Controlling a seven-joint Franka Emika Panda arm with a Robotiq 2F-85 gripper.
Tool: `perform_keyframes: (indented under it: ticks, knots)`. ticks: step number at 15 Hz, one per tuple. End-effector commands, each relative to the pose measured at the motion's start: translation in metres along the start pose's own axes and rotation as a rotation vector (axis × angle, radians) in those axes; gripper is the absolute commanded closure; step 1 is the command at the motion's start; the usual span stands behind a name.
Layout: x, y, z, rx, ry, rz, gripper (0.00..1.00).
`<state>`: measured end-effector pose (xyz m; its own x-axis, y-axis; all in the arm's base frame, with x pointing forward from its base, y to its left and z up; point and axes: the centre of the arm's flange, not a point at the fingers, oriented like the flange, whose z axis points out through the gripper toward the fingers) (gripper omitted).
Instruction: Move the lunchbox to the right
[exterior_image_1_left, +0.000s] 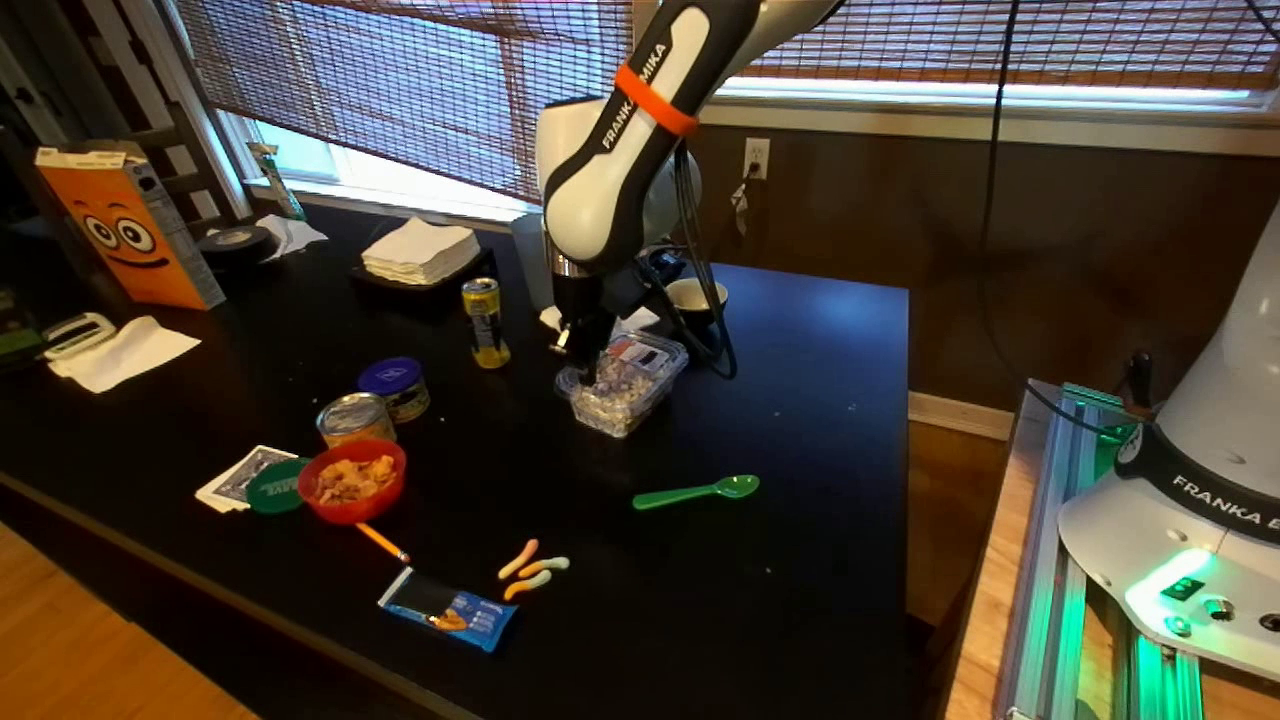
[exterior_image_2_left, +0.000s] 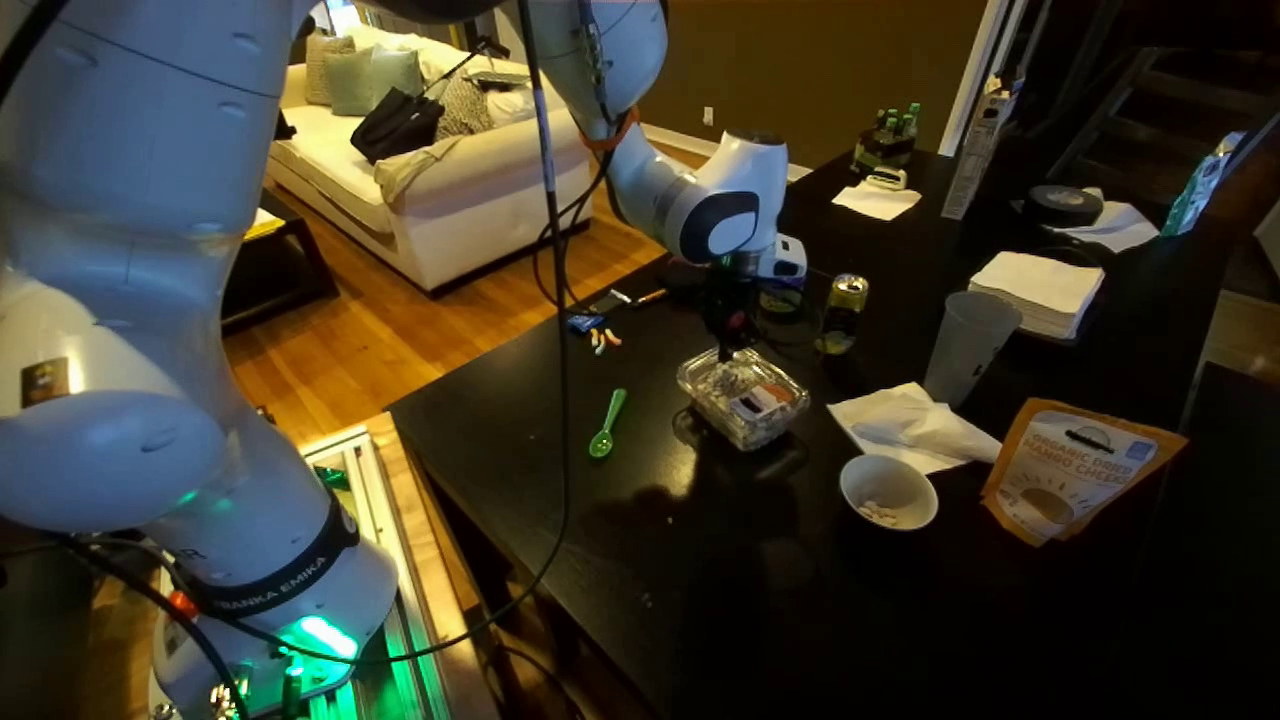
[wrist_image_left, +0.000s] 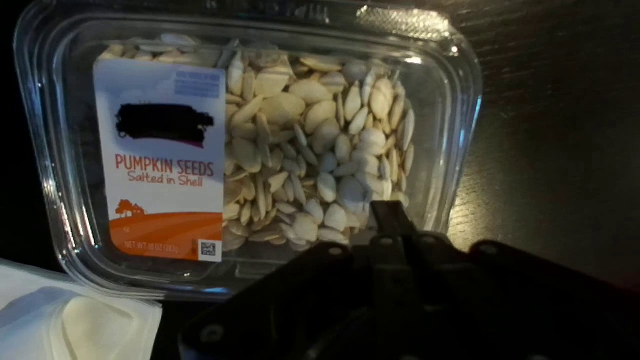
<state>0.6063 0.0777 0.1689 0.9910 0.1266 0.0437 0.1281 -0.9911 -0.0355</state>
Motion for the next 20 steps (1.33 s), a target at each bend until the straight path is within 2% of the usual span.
perform_keyframes:
  ticks: [1, 8, 11, 16, 20]
  knots:
    - [0.010, 0.000, -0.014, 0.008, 0.034, 0.016, 1.00]
    - [0.022, 0.001, -0.032, 0.025, 0.083, 0.031, 1.00]
    - [0.023, 0.000, -0.019, 0.018, 0.060, 0.028, 1.00]
    - [0.010, 0.002, 0.032, -0.011, -0.032, 0.030, 1.00]
    - [0.016, 0.005, 0.019, -0.003, -0.015, 0.042, 1.00]
